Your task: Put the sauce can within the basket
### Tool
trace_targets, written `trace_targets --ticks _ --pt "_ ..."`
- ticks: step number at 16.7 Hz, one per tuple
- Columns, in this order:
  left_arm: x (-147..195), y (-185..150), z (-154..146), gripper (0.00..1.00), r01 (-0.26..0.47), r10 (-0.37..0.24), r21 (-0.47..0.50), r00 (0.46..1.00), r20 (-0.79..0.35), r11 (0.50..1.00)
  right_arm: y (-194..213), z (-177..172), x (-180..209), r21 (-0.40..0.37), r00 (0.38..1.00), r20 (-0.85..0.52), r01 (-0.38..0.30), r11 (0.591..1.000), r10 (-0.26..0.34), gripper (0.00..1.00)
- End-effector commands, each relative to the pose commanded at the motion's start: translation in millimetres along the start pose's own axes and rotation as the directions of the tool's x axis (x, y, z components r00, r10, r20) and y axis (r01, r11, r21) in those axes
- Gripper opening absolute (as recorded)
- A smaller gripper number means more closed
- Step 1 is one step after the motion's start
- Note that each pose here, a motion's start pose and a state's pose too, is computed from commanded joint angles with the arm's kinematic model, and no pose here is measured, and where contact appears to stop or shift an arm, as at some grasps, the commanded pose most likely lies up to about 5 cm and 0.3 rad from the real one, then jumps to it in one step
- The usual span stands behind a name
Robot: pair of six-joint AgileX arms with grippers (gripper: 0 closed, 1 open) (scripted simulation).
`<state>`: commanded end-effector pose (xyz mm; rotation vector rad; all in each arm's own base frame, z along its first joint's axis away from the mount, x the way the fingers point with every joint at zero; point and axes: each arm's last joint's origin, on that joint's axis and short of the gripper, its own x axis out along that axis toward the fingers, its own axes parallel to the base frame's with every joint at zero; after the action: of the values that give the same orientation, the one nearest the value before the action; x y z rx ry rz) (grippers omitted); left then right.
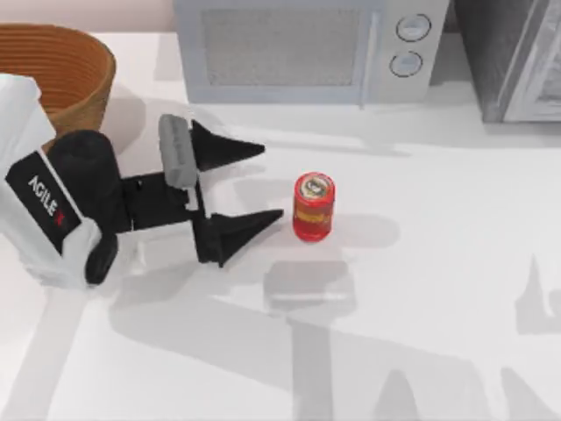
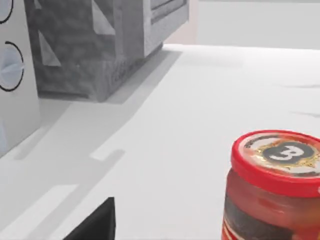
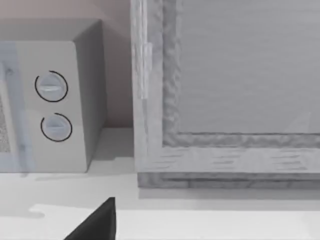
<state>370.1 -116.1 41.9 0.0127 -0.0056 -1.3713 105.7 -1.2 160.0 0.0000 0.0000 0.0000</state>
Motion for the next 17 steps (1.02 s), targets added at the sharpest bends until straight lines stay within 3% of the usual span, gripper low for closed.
trace_targets --ticks 4,11,17 --pt "5.0 -1.9 -32.5 1.00 0.072 -0.072 0.001 0.997 0.001 0.997 0.0 0.0 0.0 0.000 1.000 0.000 0.000 1.000 0.000 1.00" --pt "4.5 -1.8 -35.6 1.00 0.072 -0.072 -0.002 0.997 -0.001 0.997 0.0 0.0 0.0 0.000 1.000 0.000 0.000 1.000 0.000 1.00" --pt "56.6 -4.8 -35.7 1.00 0.078 -0.078 0.001 0.997 0.000 0.997 0.0 0.0 0.0 0.000 1.000 0.000 0.000 1.000 0.000 1.00"
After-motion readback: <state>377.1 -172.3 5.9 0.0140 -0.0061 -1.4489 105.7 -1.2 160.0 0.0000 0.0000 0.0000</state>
